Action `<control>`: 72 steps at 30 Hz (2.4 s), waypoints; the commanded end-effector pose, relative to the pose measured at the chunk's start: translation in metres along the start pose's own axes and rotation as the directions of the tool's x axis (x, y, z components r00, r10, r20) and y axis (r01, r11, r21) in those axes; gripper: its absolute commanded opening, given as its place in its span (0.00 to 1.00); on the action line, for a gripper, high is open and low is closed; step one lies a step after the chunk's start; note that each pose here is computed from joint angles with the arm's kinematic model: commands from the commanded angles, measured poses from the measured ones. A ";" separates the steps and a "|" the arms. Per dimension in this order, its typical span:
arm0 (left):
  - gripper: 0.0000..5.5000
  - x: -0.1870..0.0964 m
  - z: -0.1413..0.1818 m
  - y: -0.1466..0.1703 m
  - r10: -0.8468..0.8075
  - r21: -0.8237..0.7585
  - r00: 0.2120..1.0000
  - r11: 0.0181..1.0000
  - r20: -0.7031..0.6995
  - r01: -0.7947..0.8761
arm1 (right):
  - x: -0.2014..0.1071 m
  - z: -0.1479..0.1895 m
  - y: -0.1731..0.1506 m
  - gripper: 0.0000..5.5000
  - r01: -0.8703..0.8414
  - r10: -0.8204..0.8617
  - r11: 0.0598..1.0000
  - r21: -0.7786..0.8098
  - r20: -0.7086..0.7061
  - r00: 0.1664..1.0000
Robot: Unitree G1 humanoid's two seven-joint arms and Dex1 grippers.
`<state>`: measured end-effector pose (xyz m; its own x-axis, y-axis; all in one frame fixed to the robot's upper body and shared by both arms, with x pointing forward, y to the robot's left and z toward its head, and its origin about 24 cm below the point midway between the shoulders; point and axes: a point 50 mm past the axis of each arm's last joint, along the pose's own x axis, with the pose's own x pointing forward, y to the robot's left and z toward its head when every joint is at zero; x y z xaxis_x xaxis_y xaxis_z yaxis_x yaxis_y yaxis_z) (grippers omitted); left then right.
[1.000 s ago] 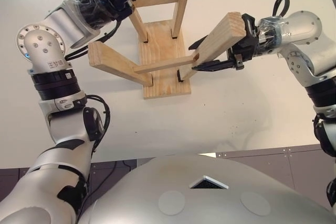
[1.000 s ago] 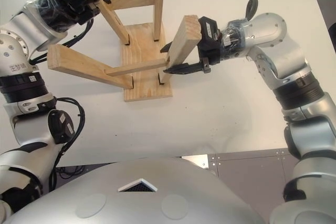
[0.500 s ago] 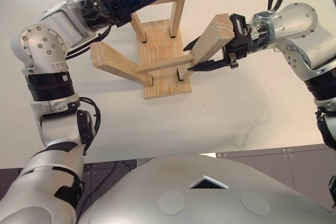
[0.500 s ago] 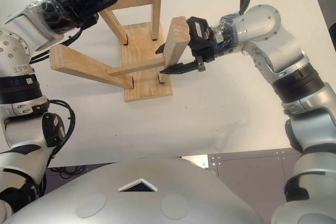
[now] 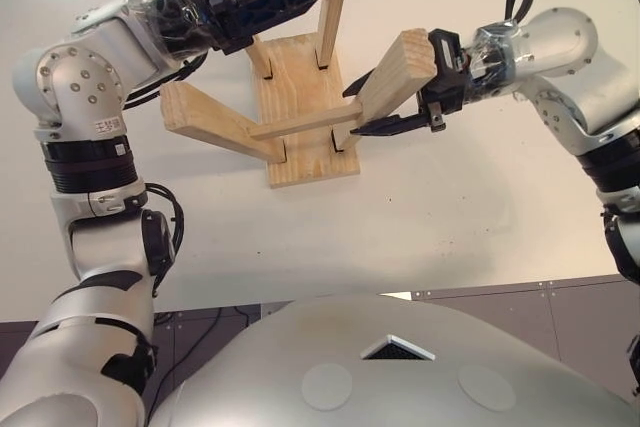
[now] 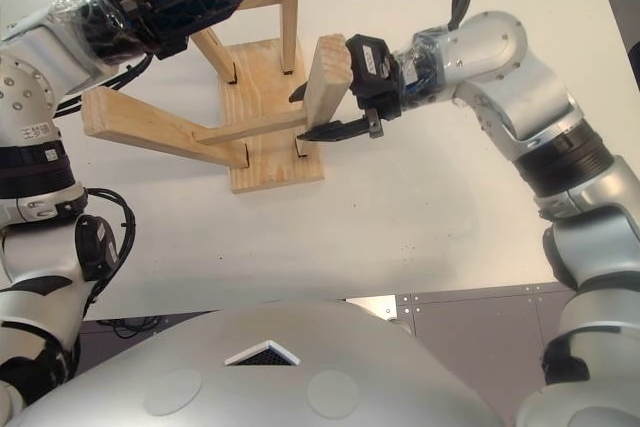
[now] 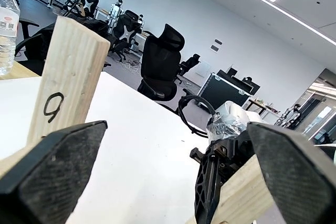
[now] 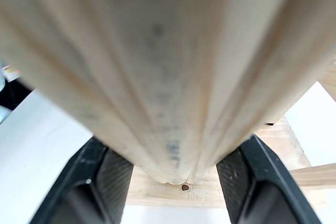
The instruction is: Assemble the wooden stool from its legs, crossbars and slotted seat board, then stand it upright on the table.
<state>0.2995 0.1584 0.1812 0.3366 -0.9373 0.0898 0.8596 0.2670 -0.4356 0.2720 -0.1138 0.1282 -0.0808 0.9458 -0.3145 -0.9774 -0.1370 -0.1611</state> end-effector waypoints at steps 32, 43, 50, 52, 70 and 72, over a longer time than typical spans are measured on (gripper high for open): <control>0.77 0.006 0.001 -0.052 0.100 0.258 0.313 0.816 -0.945 0.518 | -0.026 -0.129 0.067 0.37 0.253 -0.006 0.948 0.194 -0.784 0.621; 0.42 0.026 -0.033 -0.024 0.230 0.371 0.309 0.747 -0.923 0.552 | -0.010 -0.124 0.072 0.37 0.232 0.003 0.953 0.197 -0.769 0.639; 0.21 0.032 -0.032 -0.033 0.217 0.372 0.318 0.717 -0.923 0.590 | -0.012 -0.122 0.070 0.37 0.231 0.002 0.953 0.193 -0.772 0.636; 0.18 0.033 -0.033 -0.034 0.216 0.370 0.315 0.713 -0.924 0.595 | -0.012 -0.121 0.071 0.37 0.230 0.005 0.954 0.194 -0.773 0.635; 0.10 0.017 -0.130 0.020 0.328 0.368 0.188 0.669 -0.926 0.645 | 0.033 -0.082 0.053 0.37 0.447 -0.241 0.855 0.265 -0.559 0.793; 0.10 0.016 -0.140 0.021 0.310 0.341 0.167 0.677 -0.936 0.652 | 0.039 -0.078 0.049 0.37 0.463 -0.270 0.847 0.260 -0.539 0.798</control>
<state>0.2978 0.1100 0.1526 0.1555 -0.4425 -0.8832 0.8791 -0.3459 0.3280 0.2576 -0.0851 0.1145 0.3544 0.8728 -0.3356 -0.9327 0.3042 -0.1938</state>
